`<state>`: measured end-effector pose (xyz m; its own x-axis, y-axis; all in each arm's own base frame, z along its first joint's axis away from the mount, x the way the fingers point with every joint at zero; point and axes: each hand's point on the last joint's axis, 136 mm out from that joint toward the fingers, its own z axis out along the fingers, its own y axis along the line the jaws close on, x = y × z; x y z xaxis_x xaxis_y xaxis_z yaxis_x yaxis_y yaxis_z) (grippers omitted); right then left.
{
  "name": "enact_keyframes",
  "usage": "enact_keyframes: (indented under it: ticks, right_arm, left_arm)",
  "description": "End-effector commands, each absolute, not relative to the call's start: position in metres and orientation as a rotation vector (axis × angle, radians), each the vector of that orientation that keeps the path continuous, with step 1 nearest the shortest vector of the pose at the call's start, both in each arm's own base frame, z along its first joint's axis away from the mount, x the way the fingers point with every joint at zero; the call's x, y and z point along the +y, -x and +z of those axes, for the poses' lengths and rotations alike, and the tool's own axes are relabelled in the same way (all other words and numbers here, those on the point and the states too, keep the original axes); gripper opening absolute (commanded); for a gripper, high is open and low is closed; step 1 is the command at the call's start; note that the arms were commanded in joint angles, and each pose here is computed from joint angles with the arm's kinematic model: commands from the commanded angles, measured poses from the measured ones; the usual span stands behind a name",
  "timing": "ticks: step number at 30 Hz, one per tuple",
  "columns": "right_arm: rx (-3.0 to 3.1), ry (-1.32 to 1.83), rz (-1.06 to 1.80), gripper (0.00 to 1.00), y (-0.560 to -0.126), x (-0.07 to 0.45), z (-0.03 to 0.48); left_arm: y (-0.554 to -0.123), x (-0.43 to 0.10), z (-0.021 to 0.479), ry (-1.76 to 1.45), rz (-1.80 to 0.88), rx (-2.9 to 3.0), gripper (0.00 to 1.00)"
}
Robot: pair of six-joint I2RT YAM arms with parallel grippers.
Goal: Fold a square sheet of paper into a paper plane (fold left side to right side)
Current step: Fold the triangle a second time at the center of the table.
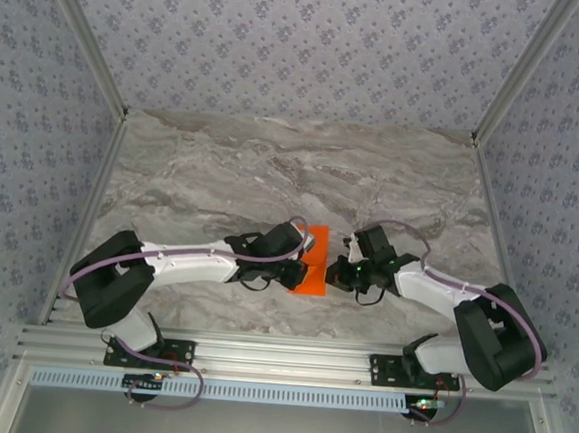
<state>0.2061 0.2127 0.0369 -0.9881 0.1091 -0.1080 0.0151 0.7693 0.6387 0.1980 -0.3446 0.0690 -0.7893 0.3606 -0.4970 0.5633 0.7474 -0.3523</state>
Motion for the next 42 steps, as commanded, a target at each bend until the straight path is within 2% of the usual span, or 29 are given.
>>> enact_keyframes:
  ticks: [1,42]
  right_arm:
    - [2.839,-0.134,0.969,0.00,-0.212,0.213,0.034]
    - [3.034,-0.082,0.775,0.00,-0.191,0.204,0.002]
  left_arm:
    - [-0.202,-0.336,0.077,-0.680,-0.676,2.544,0.00]
    - [-0.227,-0.330,0.056,-0.728,-0.540,2.585,0.00]
